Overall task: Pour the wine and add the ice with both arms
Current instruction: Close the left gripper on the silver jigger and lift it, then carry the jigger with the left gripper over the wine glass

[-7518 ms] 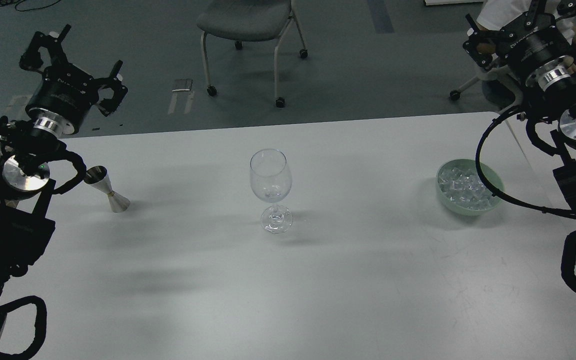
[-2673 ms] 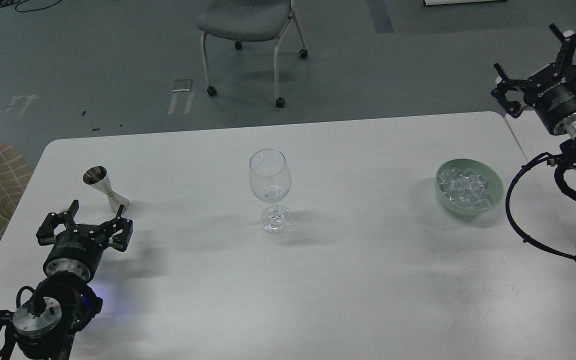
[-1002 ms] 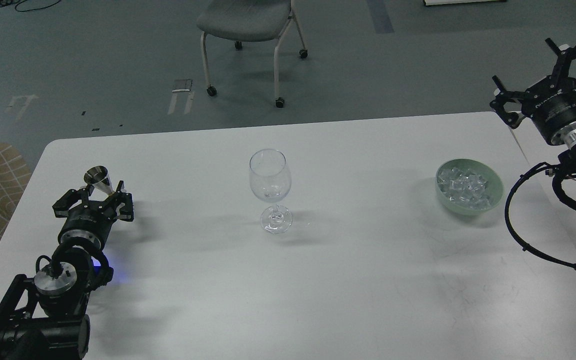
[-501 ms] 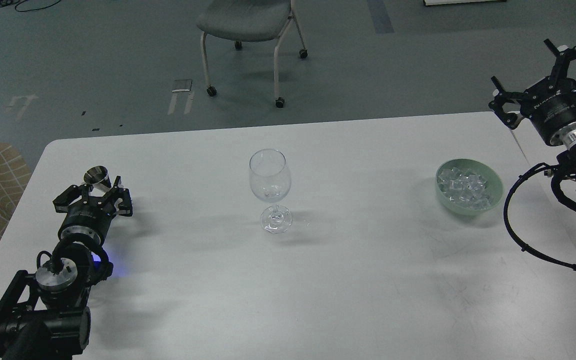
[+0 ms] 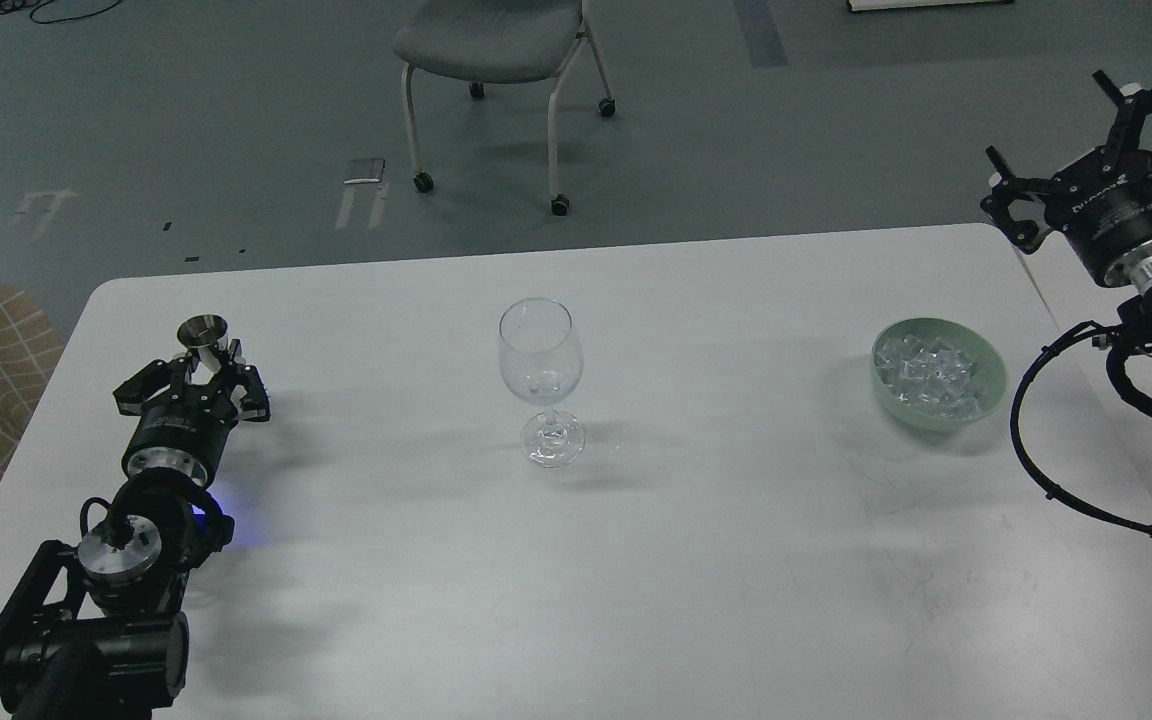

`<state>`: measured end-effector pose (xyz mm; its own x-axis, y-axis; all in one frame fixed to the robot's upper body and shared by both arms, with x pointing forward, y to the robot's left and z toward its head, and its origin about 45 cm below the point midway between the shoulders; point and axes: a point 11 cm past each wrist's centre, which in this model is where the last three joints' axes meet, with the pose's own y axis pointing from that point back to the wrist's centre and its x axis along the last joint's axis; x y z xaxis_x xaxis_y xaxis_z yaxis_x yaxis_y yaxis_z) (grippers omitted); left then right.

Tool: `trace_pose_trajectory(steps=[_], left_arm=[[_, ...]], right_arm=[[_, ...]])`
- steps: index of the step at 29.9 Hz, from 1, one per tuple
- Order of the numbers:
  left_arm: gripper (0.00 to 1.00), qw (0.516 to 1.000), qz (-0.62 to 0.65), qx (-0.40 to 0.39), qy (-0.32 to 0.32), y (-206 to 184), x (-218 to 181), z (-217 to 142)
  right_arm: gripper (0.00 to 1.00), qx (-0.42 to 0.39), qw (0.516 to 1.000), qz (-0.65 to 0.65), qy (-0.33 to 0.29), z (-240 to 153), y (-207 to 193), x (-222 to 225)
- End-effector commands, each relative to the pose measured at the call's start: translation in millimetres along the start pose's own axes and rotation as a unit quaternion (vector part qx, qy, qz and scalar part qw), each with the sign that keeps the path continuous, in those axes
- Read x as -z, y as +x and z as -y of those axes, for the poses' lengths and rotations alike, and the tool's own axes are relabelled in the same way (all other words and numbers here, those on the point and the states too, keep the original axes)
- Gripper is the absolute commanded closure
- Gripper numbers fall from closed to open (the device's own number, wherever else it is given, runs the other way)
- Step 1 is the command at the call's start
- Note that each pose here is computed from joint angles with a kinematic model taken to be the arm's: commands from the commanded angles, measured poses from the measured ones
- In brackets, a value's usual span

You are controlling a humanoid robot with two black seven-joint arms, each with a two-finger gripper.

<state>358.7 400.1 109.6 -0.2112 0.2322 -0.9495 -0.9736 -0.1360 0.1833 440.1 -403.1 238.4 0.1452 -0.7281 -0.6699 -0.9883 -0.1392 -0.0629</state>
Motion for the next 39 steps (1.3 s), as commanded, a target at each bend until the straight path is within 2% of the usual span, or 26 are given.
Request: trace_pose_trajectory(steps=[1, 11, 21, 32, 39], left_arm=[[0.65, 1.0, 0.002, 0.005, 0.0, -3.4, -1.3, 1.4], [0.66, 0.999, 0.0, 0.034, 0.0, -16.8, 0.9, 4.9], [0.79, 0.996, 0.005, 0.089, 0.006, -58.0, 3.5, 8.5], [0.79, 0.991, 0.018, 0.128, 0.014, -89.9, 3.4, 15.3], [0.81, 0.99, 0.016, 0.139, 0.02, -96.1, 9.5, 12.8]], right_arm=[[0.0, -0.002, 1.0, 0.001, -0.003, -1.6, 1.9, -3.2], [0.0, -0.003, 1.0, -0.002, -0.002, -2.6, 3.0, -0.5], [0.0, -0.003, 1.0, -0.001, -0.001, -2.4, 2.8, -1.0], [0.0, -0.005, 1.0, -0.002, -0.001, -3.4, 4.3, -0.1], [0.0, -0.01, 1.0, -0.004, -0.003, -6.6, 8.7, 0.3]])
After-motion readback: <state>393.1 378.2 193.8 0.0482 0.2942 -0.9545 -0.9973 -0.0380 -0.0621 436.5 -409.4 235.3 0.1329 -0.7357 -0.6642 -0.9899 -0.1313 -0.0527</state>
